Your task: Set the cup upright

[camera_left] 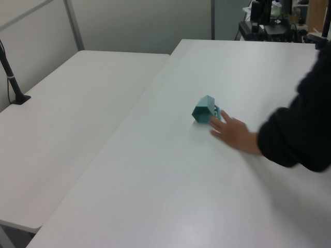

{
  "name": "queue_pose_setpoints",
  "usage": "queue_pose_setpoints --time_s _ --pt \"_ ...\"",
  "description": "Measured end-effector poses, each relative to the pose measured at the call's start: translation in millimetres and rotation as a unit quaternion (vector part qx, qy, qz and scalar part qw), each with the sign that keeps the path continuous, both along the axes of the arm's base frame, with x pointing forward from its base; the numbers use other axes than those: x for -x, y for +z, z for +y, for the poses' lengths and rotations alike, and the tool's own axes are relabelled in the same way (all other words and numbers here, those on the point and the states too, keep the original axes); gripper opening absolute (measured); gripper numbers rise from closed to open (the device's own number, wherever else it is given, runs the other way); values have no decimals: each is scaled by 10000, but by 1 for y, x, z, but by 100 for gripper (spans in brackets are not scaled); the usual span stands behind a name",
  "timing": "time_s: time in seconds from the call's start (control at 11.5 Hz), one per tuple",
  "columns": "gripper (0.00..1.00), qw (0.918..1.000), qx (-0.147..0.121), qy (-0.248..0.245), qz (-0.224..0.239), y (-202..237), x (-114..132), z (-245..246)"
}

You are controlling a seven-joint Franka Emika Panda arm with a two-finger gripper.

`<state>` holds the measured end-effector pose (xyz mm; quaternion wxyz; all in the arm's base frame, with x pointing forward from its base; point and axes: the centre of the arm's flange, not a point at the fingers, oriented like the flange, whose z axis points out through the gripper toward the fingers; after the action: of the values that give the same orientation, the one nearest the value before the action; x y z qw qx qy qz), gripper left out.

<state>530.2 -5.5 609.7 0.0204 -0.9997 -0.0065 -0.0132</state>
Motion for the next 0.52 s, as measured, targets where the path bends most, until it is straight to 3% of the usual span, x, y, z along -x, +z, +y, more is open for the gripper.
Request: queue_pose_setpoints --time_s 0.52 --pt "100 9994 170 310 -13 1 0 0"
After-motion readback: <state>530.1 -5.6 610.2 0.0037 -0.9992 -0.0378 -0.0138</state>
